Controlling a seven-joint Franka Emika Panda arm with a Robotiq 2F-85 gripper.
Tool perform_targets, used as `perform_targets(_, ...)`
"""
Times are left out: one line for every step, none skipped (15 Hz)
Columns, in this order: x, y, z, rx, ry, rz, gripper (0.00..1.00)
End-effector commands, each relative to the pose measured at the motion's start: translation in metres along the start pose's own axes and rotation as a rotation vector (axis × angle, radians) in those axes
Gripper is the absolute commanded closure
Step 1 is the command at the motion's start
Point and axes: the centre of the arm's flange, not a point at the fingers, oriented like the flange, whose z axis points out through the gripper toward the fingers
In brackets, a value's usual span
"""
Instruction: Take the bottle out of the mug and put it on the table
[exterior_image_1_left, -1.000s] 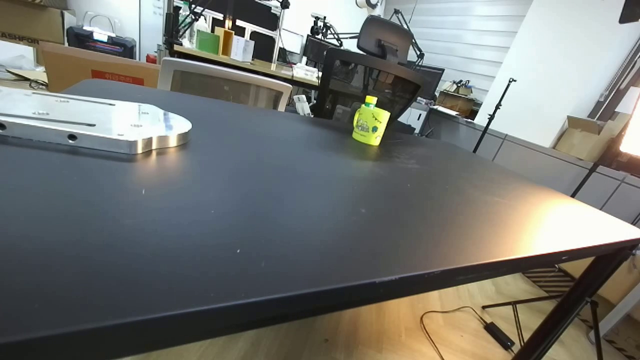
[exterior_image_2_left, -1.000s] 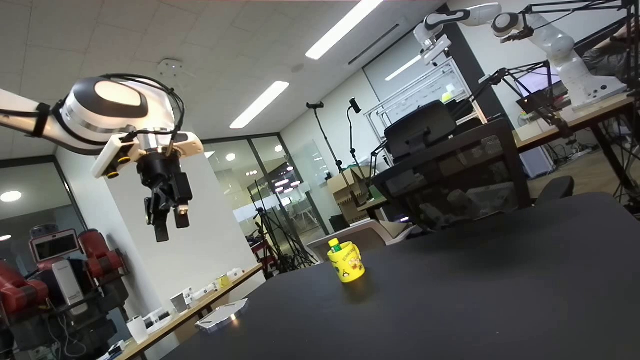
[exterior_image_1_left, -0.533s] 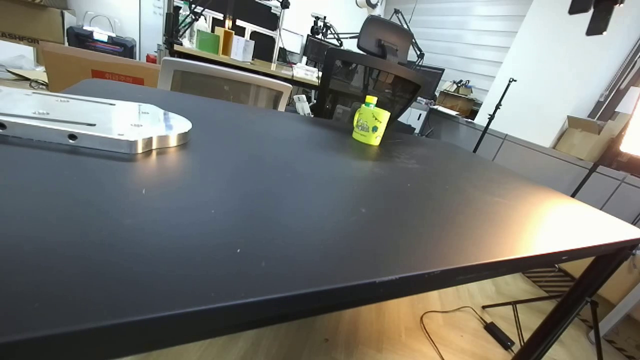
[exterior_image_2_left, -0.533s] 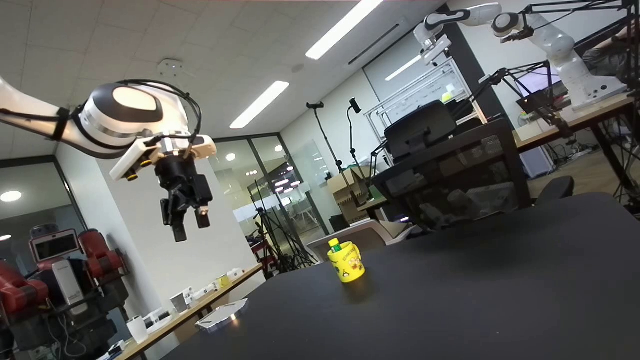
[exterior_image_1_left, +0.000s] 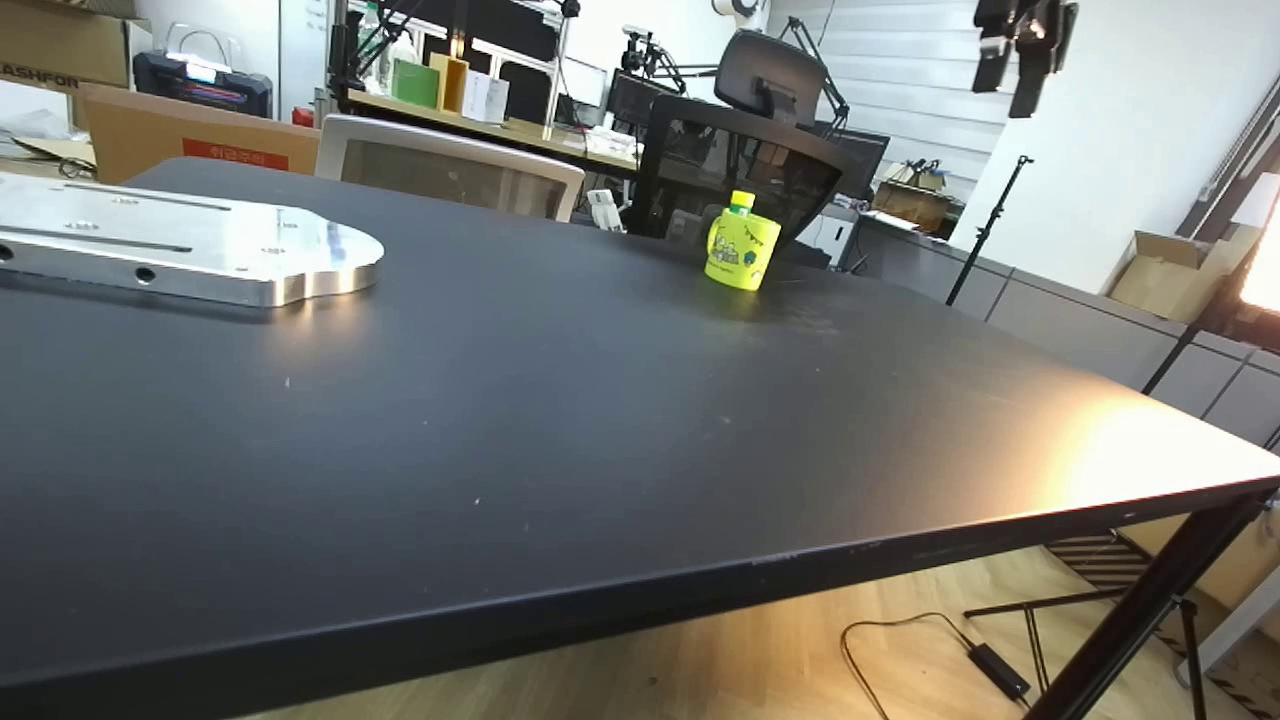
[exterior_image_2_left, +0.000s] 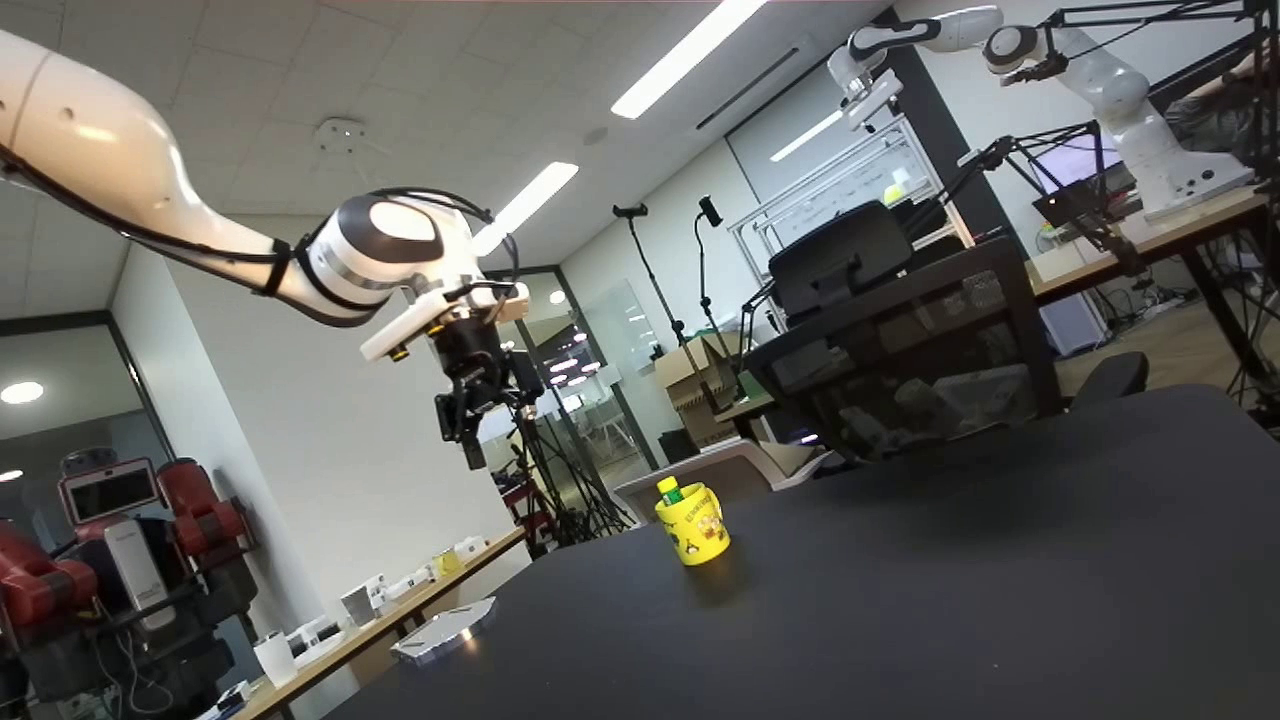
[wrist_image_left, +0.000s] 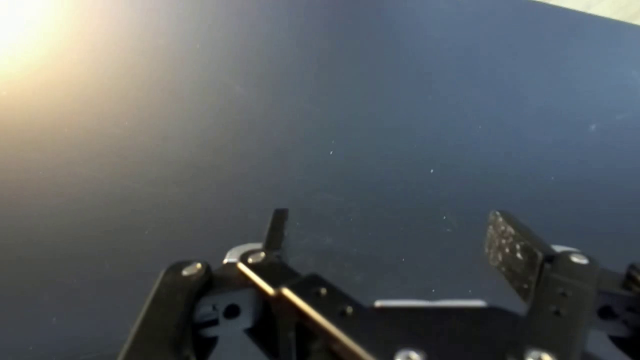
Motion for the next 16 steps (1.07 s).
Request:
perform_targets(0.070,0.016,-0.013,-0.033,0.024,-0.013,0.00)
perform_targets(0.083,0.018,-0.014,-0.039,0.028,-0.013,0.00)
perform_targets(0.093,0.020,-0.014,-0.045,0.032,-0.017,0.00)
perform_targets(0.101,0.022,-0.014,-0.049,0.036,-0.018,0.00)
perform_targets(0.106,0.023,-0.015,-0.050,0.041,-0.023,0.00)
perform_targets(0.109,0.025,-0.015,-0.045,0.029,-0.018,0.00)
perform_targets(0.083,0.018,0.000,-0.032,0.044,-0.014,0.00)
perform_targets(0.088,0.018,0.002,-0.031,0.045,-0.013,0.00)
perform_targets(0.088,0.018,0.005,-0.030,0.042,-0.014,0.00)
perform_targets(0.088,0.018,0.006,-0.030,0.040,-0.014,0.00)
perform_targets(0.088,0.018,0.006,-0.030,0.040,-0.014,0.00)
perform_targets(0.088,0.018,0.006,-0.030,0.040,-0.014,0.00)
perform_targets(0.088,0.018,0.006,-0.030,0.040,-0.014,0.00)
perform_targets(0.088,0.018,0.006,-0.030,0.040,-0.014,0.00)
perform_targets(0.088,0.018,0.006,-0.030,0.040,-0.014,0.00)
perform_targets(0.088,0.018,0.006,-0.030,0.041,-0.014,0.00)
